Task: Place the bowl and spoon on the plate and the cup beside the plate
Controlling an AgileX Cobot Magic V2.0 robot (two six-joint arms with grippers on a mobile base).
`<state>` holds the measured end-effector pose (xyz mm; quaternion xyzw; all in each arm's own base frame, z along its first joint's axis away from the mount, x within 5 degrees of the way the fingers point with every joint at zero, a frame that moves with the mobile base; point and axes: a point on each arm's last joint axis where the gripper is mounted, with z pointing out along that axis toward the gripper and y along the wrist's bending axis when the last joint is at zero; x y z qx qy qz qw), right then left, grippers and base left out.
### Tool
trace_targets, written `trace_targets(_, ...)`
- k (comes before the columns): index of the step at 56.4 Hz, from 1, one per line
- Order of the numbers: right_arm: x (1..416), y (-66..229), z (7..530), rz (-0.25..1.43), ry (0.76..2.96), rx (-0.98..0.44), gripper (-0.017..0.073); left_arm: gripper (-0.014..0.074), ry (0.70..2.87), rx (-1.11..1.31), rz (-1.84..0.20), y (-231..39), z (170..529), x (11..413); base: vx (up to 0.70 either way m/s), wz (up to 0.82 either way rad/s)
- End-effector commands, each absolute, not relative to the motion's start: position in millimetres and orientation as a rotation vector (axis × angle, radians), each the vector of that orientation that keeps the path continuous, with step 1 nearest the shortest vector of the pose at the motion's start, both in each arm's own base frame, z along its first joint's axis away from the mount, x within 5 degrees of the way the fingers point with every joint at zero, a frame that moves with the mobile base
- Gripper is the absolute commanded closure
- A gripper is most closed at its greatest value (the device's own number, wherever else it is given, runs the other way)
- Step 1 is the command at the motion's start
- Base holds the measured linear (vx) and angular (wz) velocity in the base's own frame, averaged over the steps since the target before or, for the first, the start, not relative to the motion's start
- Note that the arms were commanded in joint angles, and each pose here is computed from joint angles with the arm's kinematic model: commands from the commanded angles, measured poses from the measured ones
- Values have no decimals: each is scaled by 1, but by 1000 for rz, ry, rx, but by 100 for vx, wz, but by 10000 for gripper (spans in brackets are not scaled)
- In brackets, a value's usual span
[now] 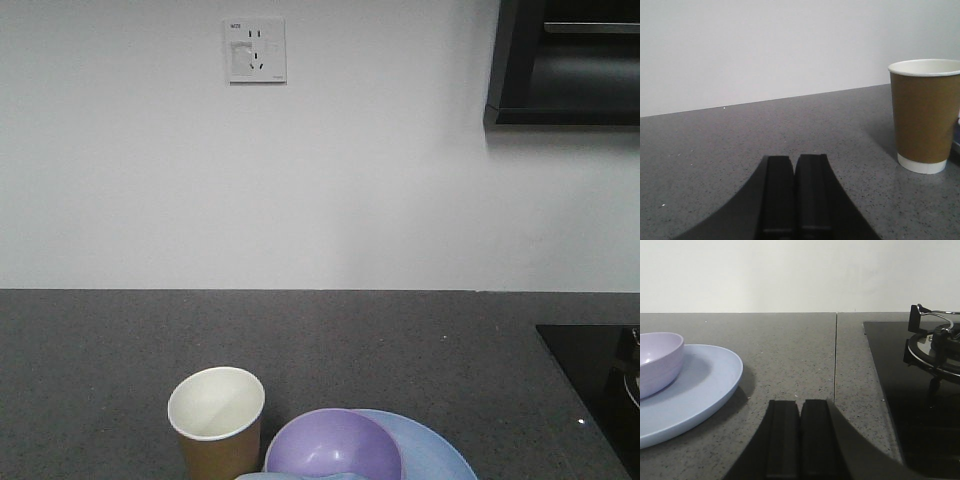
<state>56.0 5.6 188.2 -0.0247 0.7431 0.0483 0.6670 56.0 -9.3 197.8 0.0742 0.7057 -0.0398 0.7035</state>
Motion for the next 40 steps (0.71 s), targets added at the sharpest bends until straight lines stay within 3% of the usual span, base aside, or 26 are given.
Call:
trace_targets(1,56,5,194,100,1595,-58,568,596,1451,149,-86,-8,214,53,0,0)
trace_targets(40,56,5,193,100,1601,-57,568,596,1451,149,-86,-8,214,53,0,0)
